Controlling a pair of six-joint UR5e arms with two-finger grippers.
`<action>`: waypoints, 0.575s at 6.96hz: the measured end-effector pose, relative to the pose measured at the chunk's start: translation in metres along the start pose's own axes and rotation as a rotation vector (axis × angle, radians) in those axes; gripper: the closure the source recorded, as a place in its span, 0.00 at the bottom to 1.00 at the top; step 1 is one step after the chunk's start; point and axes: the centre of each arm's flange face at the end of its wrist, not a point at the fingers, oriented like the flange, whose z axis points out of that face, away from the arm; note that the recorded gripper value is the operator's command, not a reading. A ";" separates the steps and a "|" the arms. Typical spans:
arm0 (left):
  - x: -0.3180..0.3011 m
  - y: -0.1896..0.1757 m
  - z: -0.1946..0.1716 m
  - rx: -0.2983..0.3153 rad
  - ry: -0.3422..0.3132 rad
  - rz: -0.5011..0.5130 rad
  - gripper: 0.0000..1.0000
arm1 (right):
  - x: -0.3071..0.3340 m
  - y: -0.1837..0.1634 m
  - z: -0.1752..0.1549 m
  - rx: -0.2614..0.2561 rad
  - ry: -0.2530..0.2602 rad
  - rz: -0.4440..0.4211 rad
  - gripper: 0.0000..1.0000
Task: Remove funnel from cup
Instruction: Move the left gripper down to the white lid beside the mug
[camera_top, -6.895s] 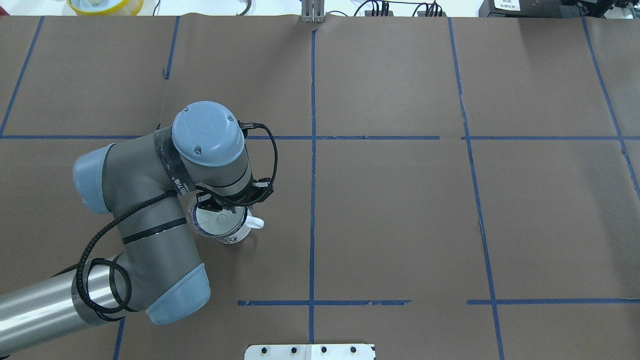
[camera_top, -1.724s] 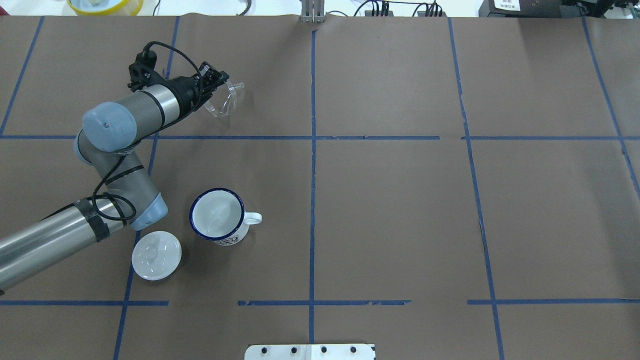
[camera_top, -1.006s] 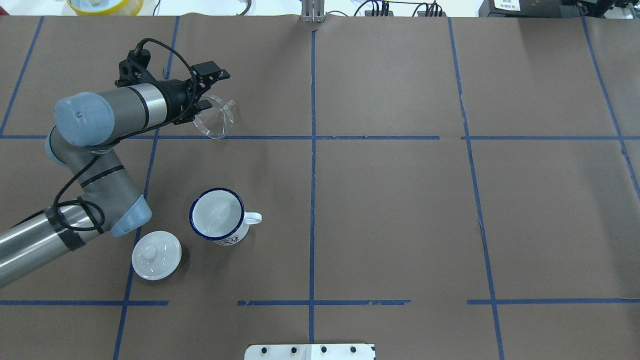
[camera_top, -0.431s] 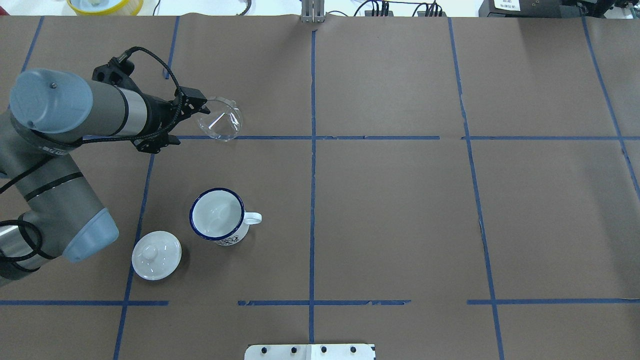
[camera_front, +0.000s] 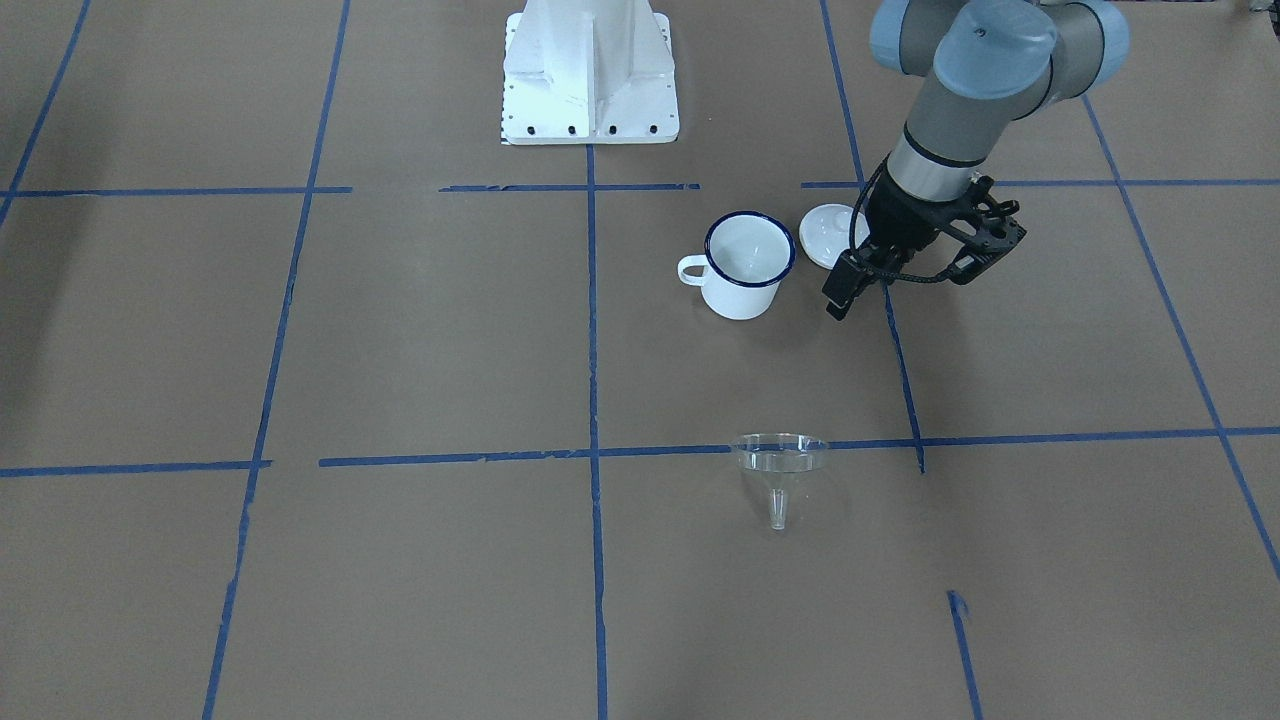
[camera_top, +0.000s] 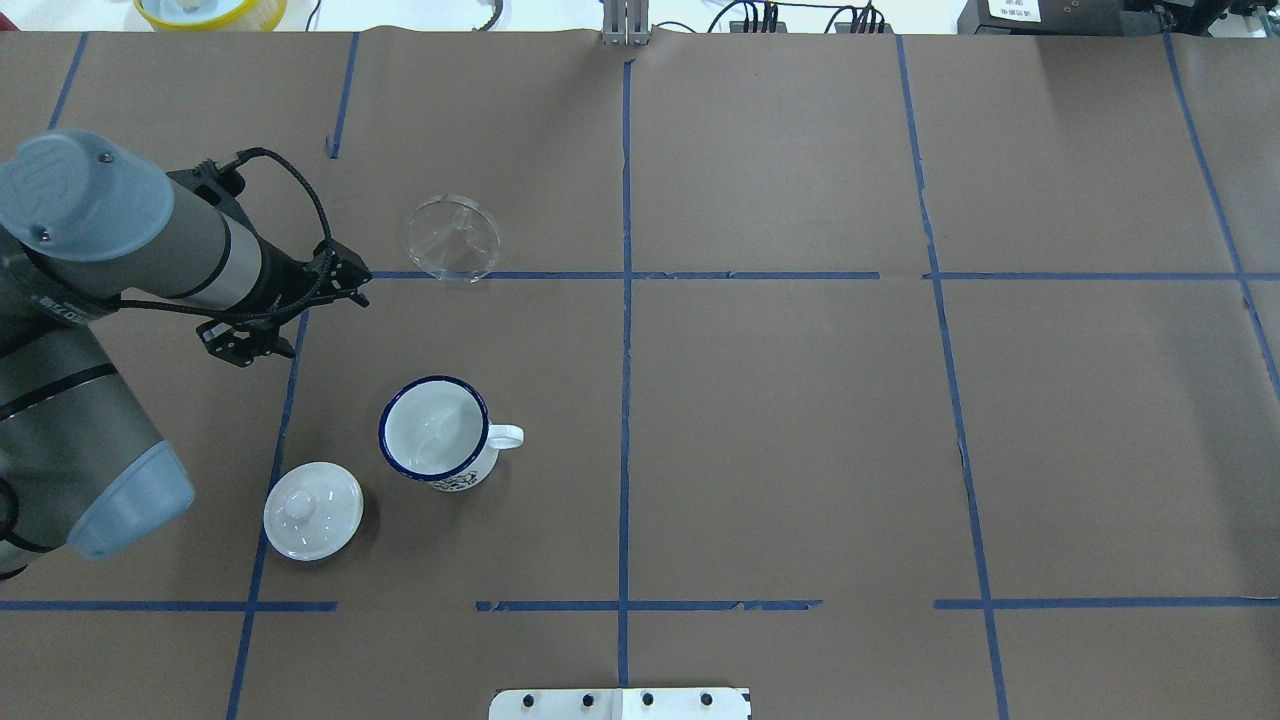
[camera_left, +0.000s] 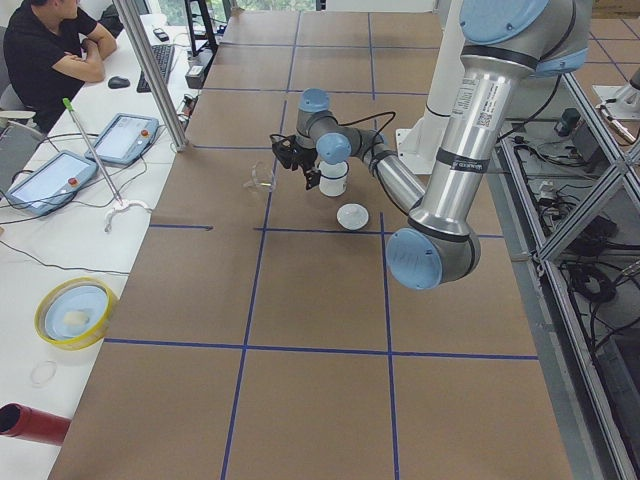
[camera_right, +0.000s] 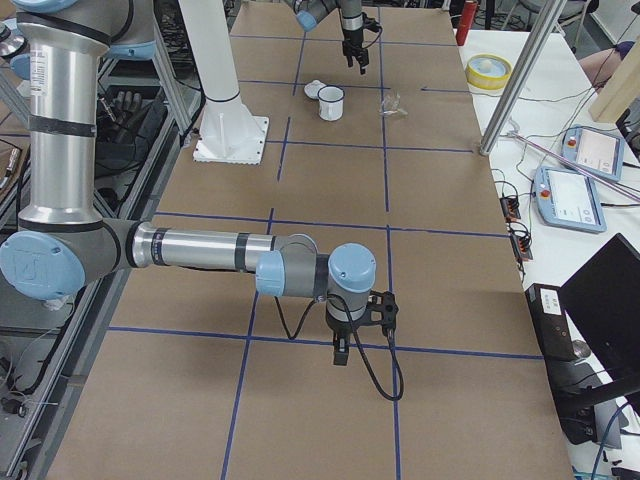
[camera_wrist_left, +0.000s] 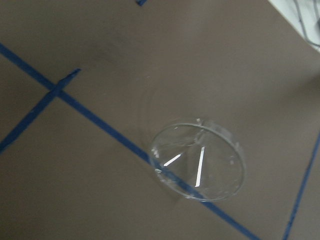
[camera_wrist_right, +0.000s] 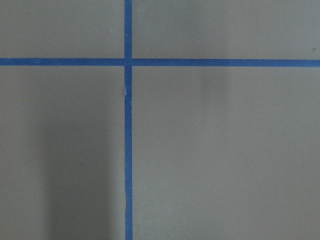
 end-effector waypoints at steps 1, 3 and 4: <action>-0.021 0.009 0.003 -0.021 -0.029 0.019 0.06 | 0.000 0.000 0.000 0.000 0.000 0.000 0.00; -0.052 0.036 0.022 -0.085 -0.082 0.034 0.06 | 0.000 0.000 0.000 -0.001 0.000 0.001 0.00; -0.062 0.051 0.032 -0.114 -0.095 0.027 0.08 | 0.000 0.000 0.000 0.000 0.000 0.000 0.00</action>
